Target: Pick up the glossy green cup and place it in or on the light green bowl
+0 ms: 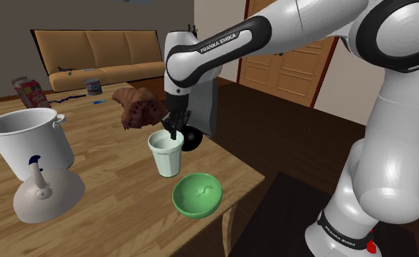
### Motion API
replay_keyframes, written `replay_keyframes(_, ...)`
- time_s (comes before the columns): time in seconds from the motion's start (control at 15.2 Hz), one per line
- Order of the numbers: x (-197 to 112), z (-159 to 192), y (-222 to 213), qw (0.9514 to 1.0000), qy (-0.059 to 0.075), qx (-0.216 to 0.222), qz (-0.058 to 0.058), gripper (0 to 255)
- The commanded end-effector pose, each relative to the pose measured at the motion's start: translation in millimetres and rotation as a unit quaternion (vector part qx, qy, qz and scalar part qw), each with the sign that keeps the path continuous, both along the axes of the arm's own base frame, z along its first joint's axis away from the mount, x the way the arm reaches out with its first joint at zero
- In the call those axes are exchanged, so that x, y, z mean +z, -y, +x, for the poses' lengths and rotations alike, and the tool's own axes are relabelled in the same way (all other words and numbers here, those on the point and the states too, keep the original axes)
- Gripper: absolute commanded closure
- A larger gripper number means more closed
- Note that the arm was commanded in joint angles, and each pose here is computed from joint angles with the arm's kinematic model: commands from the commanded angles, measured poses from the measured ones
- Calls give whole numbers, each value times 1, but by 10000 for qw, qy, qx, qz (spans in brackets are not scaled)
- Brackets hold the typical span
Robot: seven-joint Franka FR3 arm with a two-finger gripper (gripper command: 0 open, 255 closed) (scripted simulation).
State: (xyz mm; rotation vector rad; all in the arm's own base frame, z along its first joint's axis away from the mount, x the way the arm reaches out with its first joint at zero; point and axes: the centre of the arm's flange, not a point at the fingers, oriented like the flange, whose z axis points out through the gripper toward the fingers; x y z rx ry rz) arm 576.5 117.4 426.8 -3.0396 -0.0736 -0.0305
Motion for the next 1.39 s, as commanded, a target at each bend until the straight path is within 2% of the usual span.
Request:
replay_keyframes(0.0,11,0,1,10000,2,0,1,255)
replay_keyframes(0.92,82,0,1,10000,2,0,1,255)
replay_keyframes(1.32,114,-73,-2,10000,2,0,1,255)
